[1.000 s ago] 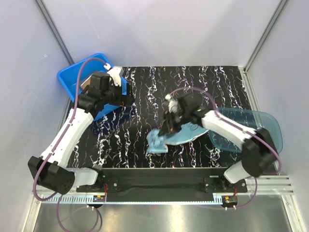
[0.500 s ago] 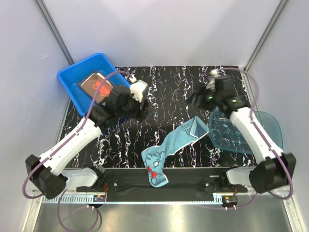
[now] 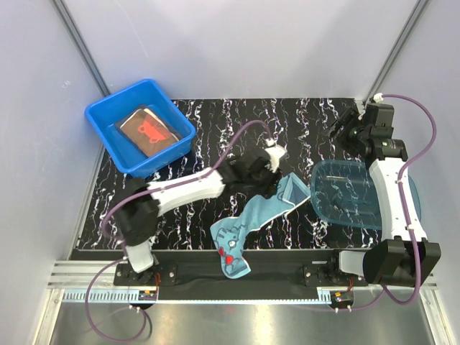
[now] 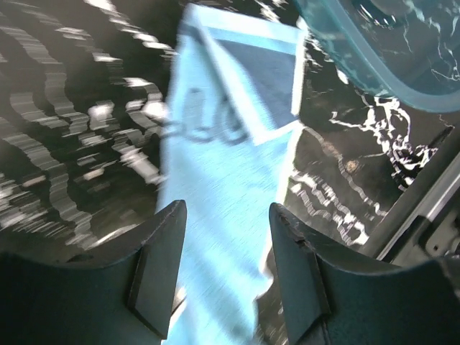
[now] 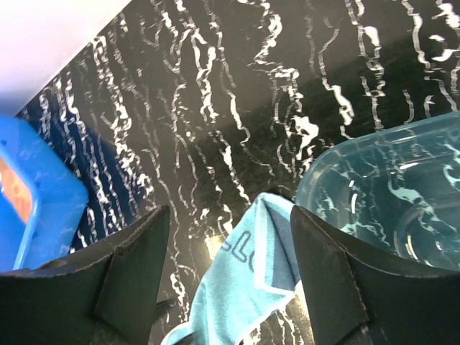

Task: Fold and stack the towels
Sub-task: Flatten out the crumpled towel

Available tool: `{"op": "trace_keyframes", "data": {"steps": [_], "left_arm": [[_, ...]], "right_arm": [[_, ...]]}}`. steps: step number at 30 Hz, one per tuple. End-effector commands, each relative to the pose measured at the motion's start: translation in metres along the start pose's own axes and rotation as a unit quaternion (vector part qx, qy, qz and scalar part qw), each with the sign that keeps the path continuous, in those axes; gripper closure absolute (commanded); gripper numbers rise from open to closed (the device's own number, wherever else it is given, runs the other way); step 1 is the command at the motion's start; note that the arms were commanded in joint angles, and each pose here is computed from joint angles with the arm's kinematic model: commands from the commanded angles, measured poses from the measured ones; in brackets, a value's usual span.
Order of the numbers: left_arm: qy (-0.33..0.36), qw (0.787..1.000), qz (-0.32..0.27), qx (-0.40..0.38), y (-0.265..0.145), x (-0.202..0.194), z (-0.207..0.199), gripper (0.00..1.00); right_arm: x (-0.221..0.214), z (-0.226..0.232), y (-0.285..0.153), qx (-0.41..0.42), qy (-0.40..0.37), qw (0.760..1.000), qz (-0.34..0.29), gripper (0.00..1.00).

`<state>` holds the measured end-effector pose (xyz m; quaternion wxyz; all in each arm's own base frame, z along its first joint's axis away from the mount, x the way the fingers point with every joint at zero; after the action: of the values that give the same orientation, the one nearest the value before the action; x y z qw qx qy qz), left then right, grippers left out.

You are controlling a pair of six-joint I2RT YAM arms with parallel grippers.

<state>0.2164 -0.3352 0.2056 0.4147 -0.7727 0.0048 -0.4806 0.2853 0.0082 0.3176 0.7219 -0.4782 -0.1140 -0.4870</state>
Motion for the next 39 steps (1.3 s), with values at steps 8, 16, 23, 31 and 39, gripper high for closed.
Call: {"op": "trace_keyframes", "data": {"steps": [8,16,23,31,39], "left_arm": [[-0.042,0.994,0.006,-0.098,0.081,0.013,-0.025,0.46],[-0.049,0.995,0.038,-0.077,0.112,0.006,-0.020,0.43],[-0.061,0.994,0.060,-0.068,0.126,-0.006,-0.017,0.45],[-0.061,0.995,0.061,-0.056,0.124,-0.013,-0.014,0.45],[-0.057,0.994,0.063,-0.068,0.101,-0.001,-0.018,1.00]], "right_arm": [[-0.003,0.006,-0.003,0.057,-0.012,0.998,-0.001,0.25],[-0.008,0.004,0.000,0.067,-0.015,0.998,0.011,0.25],[-0.007,0.006,-0.006,0.071,-0.014,0.997,0.006,0.26],[-0.010,0.005,-0.007,0.073,-0.012,0.997,0.010,0.27],[-0.018,0.003,-0.001,0.097,-0.037,0.994,0.043,0.30]]}}
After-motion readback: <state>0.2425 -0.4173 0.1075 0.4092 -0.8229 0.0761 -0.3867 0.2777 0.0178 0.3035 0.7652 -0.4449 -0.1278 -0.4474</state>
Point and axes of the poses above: each gripper's point midway between its finger pads, its own y axis out along the fingers, its own z axis along the line the jaws close on, x = y × z, the point moved 10 cm from there along -y, back along the fingers, and after that the axes turned 2 degrees about y, right-handed, at the moved point
